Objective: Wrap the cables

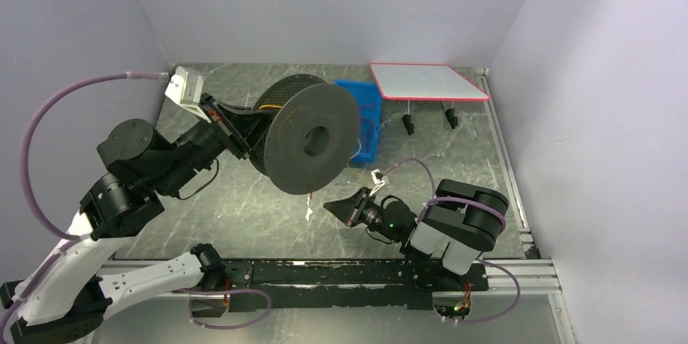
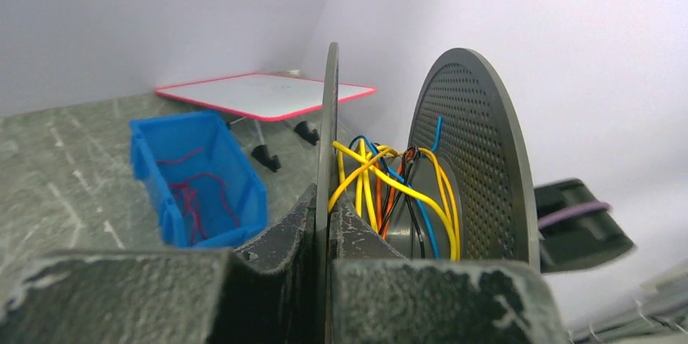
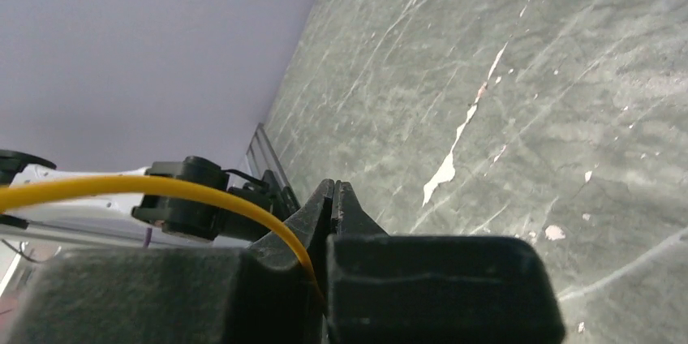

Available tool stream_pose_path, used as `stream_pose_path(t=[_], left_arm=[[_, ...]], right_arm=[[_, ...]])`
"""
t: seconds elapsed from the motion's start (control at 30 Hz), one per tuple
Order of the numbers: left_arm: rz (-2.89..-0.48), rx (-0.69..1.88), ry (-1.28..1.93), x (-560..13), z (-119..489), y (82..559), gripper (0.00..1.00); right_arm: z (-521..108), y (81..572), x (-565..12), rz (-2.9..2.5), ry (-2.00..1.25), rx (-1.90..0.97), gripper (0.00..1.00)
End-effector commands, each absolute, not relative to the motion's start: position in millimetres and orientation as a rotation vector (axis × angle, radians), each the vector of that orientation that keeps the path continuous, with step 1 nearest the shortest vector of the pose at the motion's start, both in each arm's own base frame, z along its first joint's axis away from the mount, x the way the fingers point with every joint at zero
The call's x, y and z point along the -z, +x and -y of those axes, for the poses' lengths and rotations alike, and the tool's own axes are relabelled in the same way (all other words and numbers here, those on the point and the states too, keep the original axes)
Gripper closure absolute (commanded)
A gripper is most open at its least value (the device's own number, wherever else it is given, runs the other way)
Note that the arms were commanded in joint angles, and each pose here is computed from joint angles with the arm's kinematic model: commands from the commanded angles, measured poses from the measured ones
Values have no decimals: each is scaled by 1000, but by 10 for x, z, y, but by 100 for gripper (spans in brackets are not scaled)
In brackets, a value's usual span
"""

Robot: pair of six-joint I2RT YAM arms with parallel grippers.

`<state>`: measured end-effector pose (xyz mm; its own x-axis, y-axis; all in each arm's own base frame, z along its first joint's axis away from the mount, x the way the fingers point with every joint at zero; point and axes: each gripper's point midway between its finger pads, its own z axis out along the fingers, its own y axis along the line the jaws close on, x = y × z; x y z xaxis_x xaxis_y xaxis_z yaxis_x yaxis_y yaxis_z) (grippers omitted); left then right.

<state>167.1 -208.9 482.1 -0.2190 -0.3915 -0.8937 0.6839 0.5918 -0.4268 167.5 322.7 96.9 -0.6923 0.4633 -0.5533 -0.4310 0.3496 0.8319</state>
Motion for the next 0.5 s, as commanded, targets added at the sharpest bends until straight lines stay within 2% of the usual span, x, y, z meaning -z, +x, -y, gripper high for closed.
stream_pose_path(t=[0.0, 0.23, 0.47], left_arm=[[-1471, 886, 67, -4876, 1914, 1975, 93], [-1550, 636, -147, -4550, 1644, 2347, 93], [-1626, 468, -184, -4185, 1654, 2603, 93]], right_arm=[[-3182, 1599, -1458, -1640, 38, -1558, 100], [-3112, 1285, -1165, -1769, -69, -1454, 100], [-3063, 1085, -966, -1893, -176, -1301, 100]])
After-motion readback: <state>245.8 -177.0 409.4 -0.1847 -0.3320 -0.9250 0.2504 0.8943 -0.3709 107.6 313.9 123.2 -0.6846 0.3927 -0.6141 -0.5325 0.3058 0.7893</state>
